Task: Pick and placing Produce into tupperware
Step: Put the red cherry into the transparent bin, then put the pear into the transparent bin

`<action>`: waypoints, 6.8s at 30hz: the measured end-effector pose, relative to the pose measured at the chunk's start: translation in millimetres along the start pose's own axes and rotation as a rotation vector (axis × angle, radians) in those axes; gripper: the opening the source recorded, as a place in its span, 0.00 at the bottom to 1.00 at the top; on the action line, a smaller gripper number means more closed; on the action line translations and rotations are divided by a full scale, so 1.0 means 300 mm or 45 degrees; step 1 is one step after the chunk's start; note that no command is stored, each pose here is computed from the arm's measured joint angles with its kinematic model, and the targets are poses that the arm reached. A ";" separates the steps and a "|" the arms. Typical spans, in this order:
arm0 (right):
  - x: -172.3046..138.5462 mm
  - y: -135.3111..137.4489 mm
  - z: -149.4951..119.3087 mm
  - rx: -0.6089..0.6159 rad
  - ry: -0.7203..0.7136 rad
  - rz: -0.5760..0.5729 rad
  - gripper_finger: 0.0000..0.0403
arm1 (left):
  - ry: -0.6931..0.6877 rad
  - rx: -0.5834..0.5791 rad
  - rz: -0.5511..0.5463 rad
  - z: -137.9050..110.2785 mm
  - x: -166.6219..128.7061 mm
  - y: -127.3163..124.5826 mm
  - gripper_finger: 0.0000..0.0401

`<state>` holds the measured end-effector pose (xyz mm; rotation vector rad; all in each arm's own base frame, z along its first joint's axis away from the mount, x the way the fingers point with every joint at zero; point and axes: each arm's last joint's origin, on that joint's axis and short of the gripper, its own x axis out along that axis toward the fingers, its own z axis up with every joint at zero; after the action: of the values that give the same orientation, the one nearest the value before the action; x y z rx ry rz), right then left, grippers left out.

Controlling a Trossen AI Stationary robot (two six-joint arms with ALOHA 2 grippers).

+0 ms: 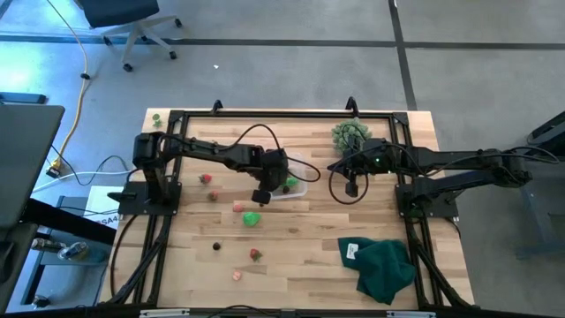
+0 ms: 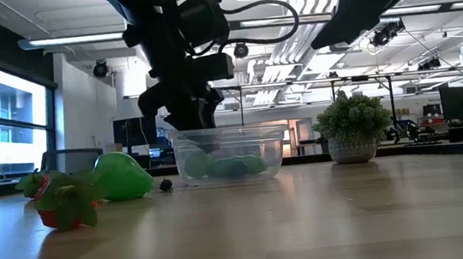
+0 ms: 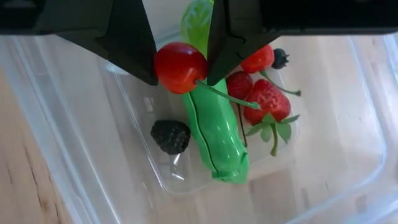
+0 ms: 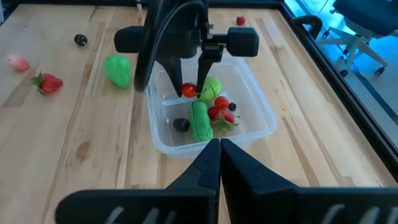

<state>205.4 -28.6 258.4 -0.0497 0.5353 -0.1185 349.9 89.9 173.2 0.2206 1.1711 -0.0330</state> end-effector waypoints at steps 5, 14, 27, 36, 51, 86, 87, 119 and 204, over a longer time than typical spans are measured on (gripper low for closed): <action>0.000 0.000 -0.001 0.000 0.005 0.000 0.00 | 0.004 0.000 0.000 -0.001 0.000 0.000 0.31; 0.000 0.000 -0.002 0.000 0.007 0.000 0.00 | 0.004 -0.014 0.004 -0.002 0.000 0.003 0.31; 0.000 0.000 -0.002 0.000 0.008 0.001 0.00 | -0.004 -0.002 -0.017 -0.002 0.000 0.001 0.42; 0.000 0.000 -0.002 0.000 0.008 0.001 0.00 | -0.006 0.021 -0.017 0.000 -0.003 0.001 0.48; 0.000 0.000 -0.005 0.000 0.018 0.001 0.00 | 0.183 0.142 0.068 0.096 -0.307 -0.042 0.35; 0.000 0.001 -0.011 0.000 0.045 0.003 0.00 | 0.080 -0.112 0.022 -0.072 -0.293 -0.460 0.35; 0.000 0.001 -0.011 -0.001 0.045 0.004 0.00 | 0.092 -0.123 -0.003 -0.081 -0.284 -0.463 0.35; -0.001 0.002 -0.019 -0.001 0.074 0.006 0.00 | 0.208 -0.228 -0.114 -0.088 -0.099 -0.401 0.84; -0.002 0.002 -0.029 -0.001 0.114 0.010 0.00 | 0.297 -0.163 -0.113 -0.096 0.015 -0.406 0.56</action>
<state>200.6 -28.0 251.2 -0.0432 0.6248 -0.1134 308.5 -23.3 139.4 0.0599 1.4100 -0.0101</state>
